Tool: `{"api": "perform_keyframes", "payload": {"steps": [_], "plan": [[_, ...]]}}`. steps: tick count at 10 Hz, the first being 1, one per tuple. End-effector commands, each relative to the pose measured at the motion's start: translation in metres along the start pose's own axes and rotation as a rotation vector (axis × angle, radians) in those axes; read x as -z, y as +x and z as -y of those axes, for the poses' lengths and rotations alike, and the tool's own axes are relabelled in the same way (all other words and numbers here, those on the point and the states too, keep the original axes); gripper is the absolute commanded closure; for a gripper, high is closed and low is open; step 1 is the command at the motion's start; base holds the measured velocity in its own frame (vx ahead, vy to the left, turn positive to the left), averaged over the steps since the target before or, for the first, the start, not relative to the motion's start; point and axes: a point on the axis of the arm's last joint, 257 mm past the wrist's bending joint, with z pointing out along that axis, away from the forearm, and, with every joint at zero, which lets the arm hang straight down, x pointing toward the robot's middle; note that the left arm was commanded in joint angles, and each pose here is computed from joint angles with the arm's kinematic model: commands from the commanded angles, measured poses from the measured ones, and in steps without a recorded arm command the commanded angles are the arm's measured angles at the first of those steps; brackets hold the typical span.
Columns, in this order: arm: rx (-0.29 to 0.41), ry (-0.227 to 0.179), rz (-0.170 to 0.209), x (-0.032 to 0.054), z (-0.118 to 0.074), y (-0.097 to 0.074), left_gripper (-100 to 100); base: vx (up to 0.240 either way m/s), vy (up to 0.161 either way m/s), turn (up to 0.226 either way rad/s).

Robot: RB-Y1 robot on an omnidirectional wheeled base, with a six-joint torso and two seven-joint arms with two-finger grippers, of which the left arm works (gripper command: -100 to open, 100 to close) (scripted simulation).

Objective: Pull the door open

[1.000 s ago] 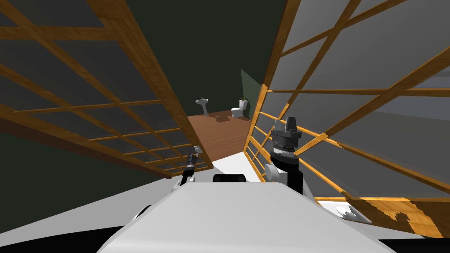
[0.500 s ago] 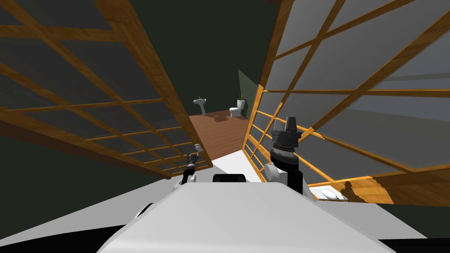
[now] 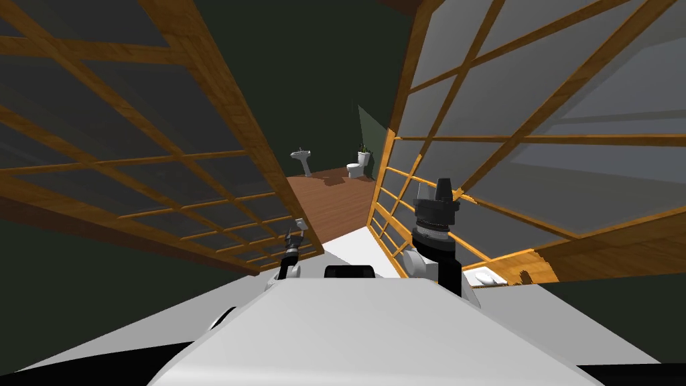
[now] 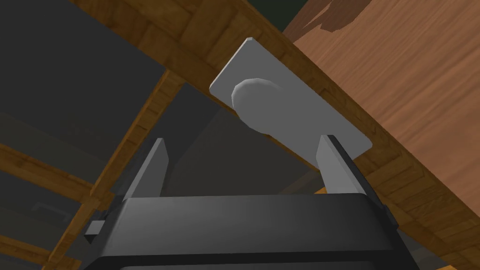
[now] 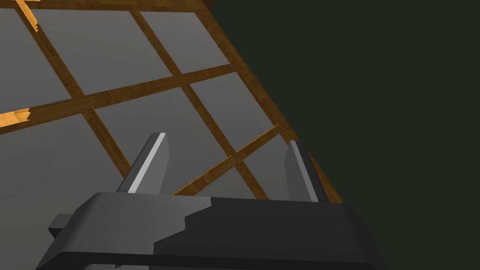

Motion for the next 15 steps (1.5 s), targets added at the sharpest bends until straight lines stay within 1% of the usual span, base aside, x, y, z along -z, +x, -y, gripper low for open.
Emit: {"api": "perform_keyframes", "payload": {"steps": [1,2,3,4,5,6,7,8,9,10,11,12,14,15], "plan": [[0.066,0.008,0.011,-0.0018,0.000,-0.001,-100,-0.060,0.007,-0.066],[0.073,0.008,0.010,-0.0018,0.000,-0.001,-100,-0.049,0.016,-0.039],[0.127,0.015,0.019,-0.0035,0.000,-0.001,-100,-0.060,0.017,-0.082],[0.168,0.022,0.028,-0.0051,0.001,-0.002,-100,-0.089,0.020,-0.136],[0.185,0.022,0.028,-0.0051,0.001,-0.002,-100,-0.057,0.020,-0.036],[0.235,0.029,0.036,-0.0066,0.001,-0.002,-100,-0.048,0.020,-0.068],[0.241,0.029,0.036,-0.0066,0.001,-0.002,-100,-0.040,0.018,-0.041],[0.295,0.037,0.044,-0.0081,0.000,-0.003,-100,-0.053,0.015,-0.080],[0.335,0.044,0.052,-0.0095,0.000,-0.003,-100,-0.088,0.013,-0.138],[0.352,0.045,0.052,-0.0095,0.000,-0.003,-100,-0.063,0.007,-0.036],[0.401,0.052,0.059,-0.0109,0.000,-0.004,-100,-0.056,0.012,-0.056],[0.407,0.052,0.059,-0.0109,0.000,-0.004,-100,-0.039,0.014,-0.041],[0.500,0.067,0.073,-0.0134,0.000,-0.005,-100,-0.065,0.015,-0.095],[0.513,0.068,0.073,-0.0134,0.000,-0.005,-100,-0.062,0.013,-0.037]]}}
